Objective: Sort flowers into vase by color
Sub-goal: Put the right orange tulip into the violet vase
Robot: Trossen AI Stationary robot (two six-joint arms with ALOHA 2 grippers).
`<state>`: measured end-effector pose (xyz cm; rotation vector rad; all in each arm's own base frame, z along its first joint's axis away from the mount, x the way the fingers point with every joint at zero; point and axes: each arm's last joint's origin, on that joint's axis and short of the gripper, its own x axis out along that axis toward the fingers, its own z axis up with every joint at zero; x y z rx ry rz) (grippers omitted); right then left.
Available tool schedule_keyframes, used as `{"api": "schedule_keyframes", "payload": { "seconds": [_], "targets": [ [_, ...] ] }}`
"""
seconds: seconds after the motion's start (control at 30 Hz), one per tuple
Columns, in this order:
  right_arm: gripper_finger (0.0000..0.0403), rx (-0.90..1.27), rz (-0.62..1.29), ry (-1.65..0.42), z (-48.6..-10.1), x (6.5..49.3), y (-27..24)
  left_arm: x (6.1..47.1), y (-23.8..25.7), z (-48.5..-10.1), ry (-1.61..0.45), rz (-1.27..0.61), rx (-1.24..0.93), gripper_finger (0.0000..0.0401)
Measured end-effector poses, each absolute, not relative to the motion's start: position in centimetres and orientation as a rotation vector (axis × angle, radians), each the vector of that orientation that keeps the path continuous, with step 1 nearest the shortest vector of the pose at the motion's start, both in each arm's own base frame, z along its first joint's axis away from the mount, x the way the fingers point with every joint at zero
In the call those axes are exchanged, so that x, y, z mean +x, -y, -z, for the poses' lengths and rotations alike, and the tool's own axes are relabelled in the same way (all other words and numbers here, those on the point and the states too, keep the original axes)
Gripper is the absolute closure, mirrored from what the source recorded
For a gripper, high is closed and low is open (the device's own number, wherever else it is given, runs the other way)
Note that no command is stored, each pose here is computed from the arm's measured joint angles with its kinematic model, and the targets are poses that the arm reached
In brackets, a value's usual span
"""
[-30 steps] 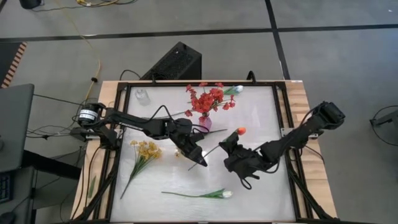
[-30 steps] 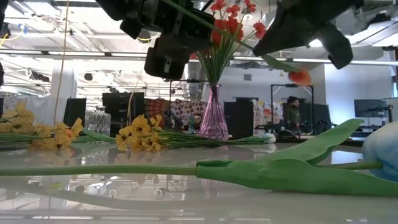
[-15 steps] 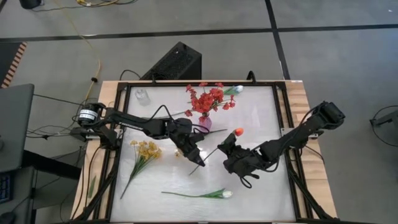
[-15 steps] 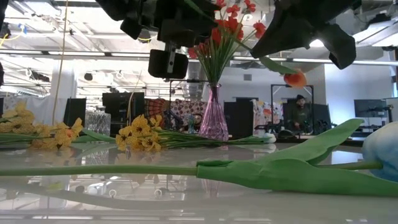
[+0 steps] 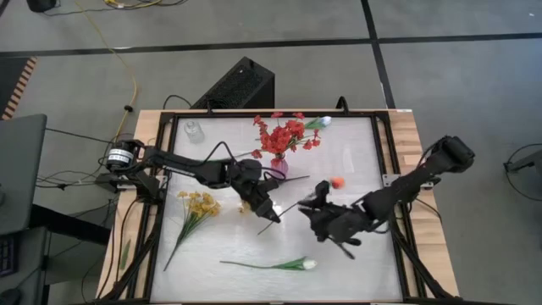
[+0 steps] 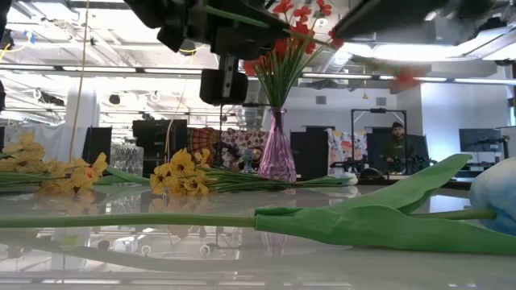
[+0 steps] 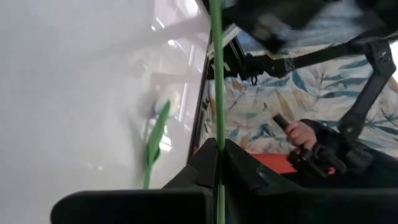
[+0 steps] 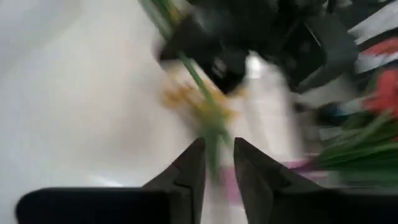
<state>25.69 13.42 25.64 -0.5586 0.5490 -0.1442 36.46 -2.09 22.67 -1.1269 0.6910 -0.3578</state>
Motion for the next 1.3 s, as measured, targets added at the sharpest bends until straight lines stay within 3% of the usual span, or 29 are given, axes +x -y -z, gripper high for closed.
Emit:
{"api": "schedule_keyframes", "payload": {
  "seconds": [0.23, 0.47, 0.67, 0.97, 1.3],
  "targets": [
    [0.0252, 0.125, -0.032, -0.534, -28.7, 23.4, -12.5, 36.6, 1.7, -22.7, -0.629, 0.333, -1.014, 0.0401],
    [0.0244, 0.405, -0.011, -0.493, -27.9, 20.7, -12.8, 37.0, 2.0, -24.8, -0.367, 0.366, -0.762, 0.0401],
    [0.0244, 0.576, 0.118, -0.176, -26.2, 19.2, -11.8, 36.5, 2.6, -27.1, -0.180, 0.362, -0.501, 0.0401],
    [0.0241, 0.501, 0.116, 0.176, -27.0, 22.5, -8.4, 36.4, 2.4, -27.6, -0.114, 0.327, -0.388, 0.0401],
    [0.0240, 0.421, 0.027, 0.175, -27.5, 25.4, -6.6, 36.4, 1.6, -27.6, -0.125, 0.337, -0.408, 0.0401]
  ]
}}
